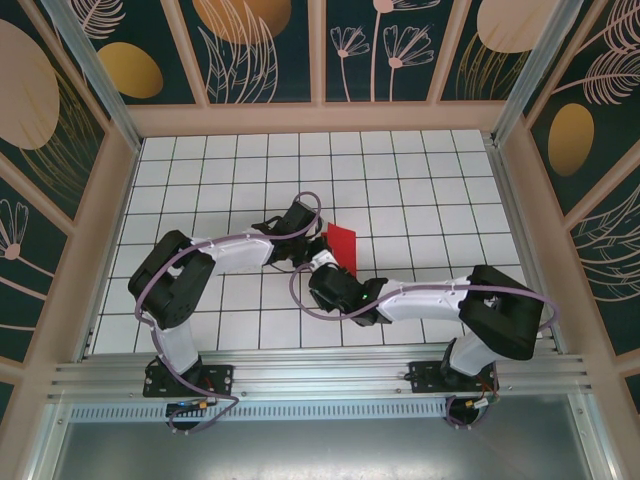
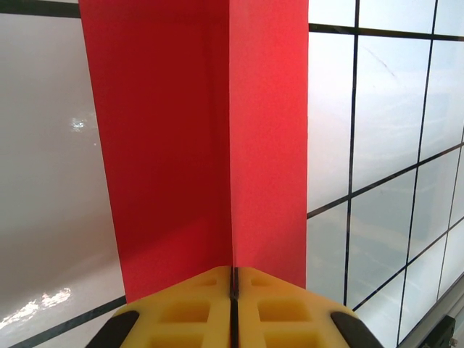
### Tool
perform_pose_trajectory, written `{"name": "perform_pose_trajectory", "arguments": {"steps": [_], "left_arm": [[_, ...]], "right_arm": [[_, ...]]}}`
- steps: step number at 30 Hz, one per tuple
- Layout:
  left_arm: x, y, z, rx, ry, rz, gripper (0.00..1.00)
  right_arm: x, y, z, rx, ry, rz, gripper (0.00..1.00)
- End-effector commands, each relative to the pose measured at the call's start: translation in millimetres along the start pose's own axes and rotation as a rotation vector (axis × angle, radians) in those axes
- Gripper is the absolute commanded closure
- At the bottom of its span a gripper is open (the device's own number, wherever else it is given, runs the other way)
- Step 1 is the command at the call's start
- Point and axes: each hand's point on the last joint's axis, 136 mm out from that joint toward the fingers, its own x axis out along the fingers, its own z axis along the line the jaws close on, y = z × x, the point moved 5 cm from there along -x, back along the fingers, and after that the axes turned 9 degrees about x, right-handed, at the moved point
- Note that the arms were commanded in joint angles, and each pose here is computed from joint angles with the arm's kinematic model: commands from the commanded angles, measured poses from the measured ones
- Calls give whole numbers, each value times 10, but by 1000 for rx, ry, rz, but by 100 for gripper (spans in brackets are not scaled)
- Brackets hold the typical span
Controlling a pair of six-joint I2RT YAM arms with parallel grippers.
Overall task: Fold a paper plane with a square sheet of paper (pick it up from the middle)
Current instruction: Fold the triangle a second time at the center of the table.
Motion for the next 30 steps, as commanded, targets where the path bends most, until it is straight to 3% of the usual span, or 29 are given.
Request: {"name": "perform_pose_trajectory", "arguments": {"steps": [1,8,24,30], "left_arm": [[15,-8,-11,-2,-1,7,90],[19,-5,-2,-3,-7,7,90],[-7,-42,-37,1,-5,0,89],[-81,-91,-58,5,-27,-29,79]], "right_arm": [[13,43,-58,-24,63,21,47],[8,21,-28,-39,58,11,58],[-88,5,-99,-9,64,-20,97],[-126,-44,-109,39,27,-19,100]]}}
